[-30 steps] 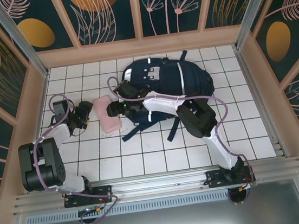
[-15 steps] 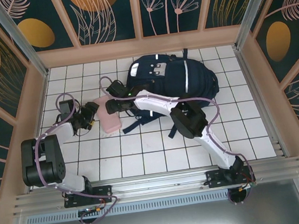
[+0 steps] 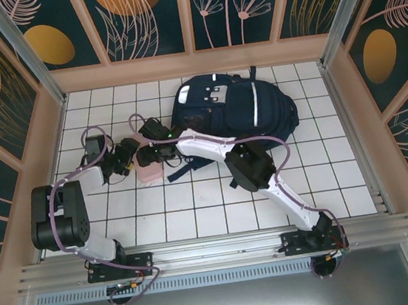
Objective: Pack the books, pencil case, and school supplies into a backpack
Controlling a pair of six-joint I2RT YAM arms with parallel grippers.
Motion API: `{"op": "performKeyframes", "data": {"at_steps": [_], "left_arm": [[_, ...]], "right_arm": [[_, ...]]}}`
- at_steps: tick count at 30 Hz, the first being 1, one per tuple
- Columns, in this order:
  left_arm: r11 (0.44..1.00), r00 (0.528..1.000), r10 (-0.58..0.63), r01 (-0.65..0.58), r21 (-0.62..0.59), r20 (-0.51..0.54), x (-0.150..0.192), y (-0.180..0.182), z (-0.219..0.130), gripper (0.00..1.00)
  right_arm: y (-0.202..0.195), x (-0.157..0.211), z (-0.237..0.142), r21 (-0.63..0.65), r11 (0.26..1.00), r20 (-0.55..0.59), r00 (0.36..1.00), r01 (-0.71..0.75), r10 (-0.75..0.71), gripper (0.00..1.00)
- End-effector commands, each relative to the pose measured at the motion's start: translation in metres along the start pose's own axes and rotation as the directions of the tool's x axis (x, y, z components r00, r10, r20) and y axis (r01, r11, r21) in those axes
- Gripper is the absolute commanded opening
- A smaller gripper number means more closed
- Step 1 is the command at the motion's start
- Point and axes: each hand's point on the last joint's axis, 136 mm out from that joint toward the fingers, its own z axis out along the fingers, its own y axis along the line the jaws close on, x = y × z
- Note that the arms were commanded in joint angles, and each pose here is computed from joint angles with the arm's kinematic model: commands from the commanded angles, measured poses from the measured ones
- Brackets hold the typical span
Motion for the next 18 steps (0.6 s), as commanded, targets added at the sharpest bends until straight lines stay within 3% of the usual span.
{"op": "performKeyframes", "data": {"at_steps": [1,11,18], "left_arm": [[0.998,0.998,-0.022,0.026,0.055,-0.066,0.022,-0.004,0.003,0.76],[0.995,0.995,-0.010,0.020,0.102,-0.097,0.064,0.000,-0.022,0.76],[0.994,0.994,-0.010,0.021,0.109,-0.105,0.085,0.014,-0.036,0.76]], "right_arm": [[0.005,0.028,-0.002,-0.038,0.999,-0.072,0.997,-0.023,0.020,0.73],[0.032,0.061,-0.054,-0.250,0.965,-0.062,0.996,-0.075,0.061,0.71],[0.023,0.087,-0.072,-0.299,0.944,-0.069,0.990,-0.137,0.122,0.74]]}}
